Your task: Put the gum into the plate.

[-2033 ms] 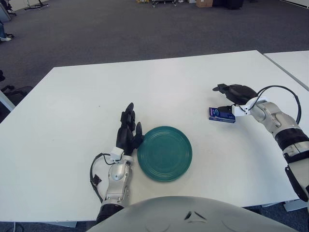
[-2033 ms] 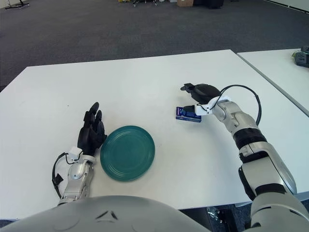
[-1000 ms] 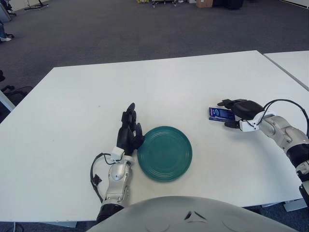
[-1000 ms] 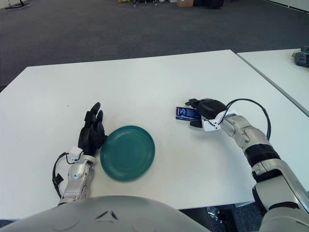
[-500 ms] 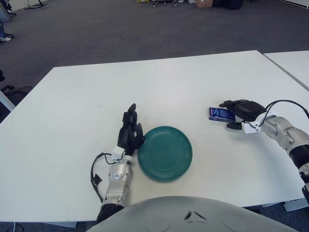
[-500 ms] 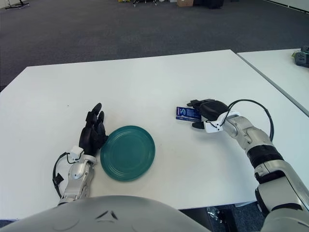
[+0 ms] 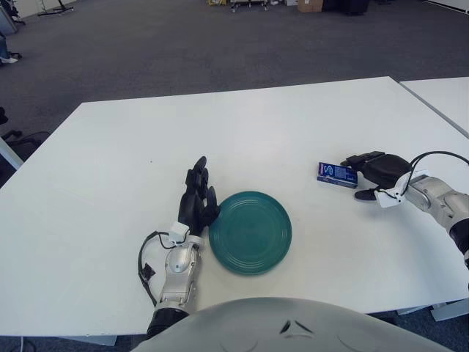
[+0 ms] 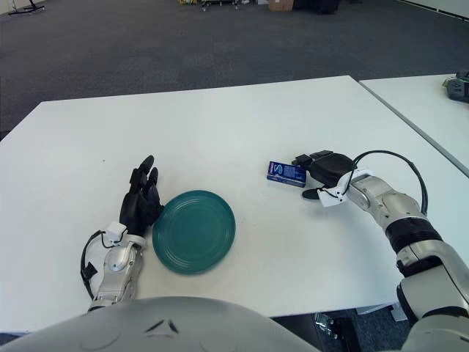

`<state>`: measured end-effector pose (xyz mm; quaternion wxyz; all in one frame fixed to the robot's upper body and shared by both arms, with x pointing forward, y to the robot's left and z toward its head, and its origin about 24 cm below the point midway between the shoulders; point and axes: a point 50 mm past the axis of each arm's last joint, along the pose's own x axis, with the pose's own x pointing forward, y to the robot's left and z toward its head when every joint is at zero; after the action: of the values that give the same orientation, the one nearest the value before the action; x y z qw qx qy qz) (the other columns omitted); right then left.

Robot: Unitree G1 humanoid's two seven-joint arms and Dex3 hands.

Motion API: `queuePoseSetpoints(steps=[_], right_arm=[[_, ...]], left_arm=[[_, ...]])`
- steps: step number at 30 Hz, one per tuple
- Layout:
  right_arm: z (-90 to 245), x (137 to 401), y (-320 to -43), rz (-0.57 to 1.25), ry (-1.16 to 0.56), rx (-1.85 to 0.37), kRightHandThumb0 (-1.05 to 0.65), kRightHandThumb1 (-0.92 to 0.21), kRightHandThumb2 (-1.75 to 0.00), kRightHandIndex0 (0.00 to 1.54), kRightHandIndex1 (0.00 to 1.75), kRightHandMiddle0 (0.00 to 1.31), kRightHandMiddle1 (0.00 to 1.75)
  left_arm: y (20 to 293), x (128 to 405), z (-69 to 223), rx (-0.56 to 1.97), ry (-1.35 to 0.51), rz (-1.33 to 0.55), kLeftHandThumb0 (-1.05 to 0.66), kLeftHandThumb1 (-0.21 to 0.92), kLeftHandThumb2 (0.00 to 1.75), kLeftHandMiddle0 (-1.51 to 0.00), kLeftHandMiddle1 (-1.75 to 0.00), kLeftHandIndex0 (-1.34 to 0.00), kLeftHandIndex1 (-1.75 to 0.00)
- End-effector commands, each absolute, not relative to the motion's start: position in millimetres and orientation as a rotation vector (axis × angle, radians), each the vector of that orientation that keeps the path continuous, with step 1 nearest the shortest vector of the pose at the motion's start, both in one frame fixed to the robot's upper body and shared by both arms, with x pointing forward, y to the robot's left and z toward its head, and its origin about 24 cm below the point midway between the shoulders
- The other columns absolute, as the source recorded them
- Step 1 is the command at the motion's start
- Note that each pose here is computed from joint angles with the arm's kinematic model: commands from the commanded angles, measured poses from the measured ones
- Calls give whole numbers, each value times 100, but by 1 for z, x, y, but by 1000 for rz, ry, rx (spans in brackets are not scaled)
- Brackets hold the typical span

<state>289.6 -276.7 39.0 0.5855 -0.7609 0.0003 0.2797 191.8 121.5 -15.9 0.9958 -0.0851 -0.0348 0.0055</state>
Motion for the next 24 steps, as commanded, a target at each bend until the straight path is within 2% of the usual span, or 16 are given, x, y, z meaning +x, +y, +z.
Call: queuePoseSetpoints(steps=[1,4,11,14,16,17,18,19,21,22,24], right_arm=[[46,299,-276,603,-48,-1813,-89,-92,-80,30,3,0,64],[44,300,-278,571,-51,-1822,-88,-92,-80,31,3,0,67],[38,295,-282,485,-99,-1862,-77,-92,-67,49,8,0,87],[38,296,-283,442,-131,-1890,-71,-92,-60,58,13,4,97],[37,298,-285,416,-140,-1907,-68,-92,-57,58,29,8,109],[36,299,-286,404,-142,-1916,-67,-92,-54,54,63,10,121],[36,300,-287,396,-144,-1923,-66,-92,-53,49,88,11,130],[36,300,-287,390,-155,-1930,-65,-92,-53,47,97,11,133],[36,299,-286,381,-174,-1946,-66,-92,-53,47,136,12,154],[36,299,-286,375,-181,-1954,-67,-92,-54,49,150,12,161],[36,299,-287,366,-190,-1964,-67,-92,-55,52,162,12,168]], left_arm=[[107,173,-41,-279,58,62,-103,92,73,-19,0,0,-55],[108,173,-41,-289,58,60,-102,92,71,-19,0,0,-54],[111,174,-44,-320,45,60,-101,92,65,-21,-1,0,-53],[112,174,-45,-340,48,63,-99,92,64,-21,-1,0,-53],[112,174,-46,-350,53,64,-98,92,63,-22,-1,0,-54],[113,174,-46,-354,56,63,-97,92,62,-22,-1,0,-54],[113,174,-47,-356,58,61,-96,92,62,-23,-2,0,-54],[113,174,-47,-361,63,61,-96,92,62,-23,-2,0,-54],[112,174,-46,-373,63,67,-96,92,61,-24,-2,0,-54],[112,174,-46,-378,64,70,-96,92,61,-24,-2,0,-54],[112,174,-46,-383,66,73,-96,92,61,-25,-2,0,-54]])
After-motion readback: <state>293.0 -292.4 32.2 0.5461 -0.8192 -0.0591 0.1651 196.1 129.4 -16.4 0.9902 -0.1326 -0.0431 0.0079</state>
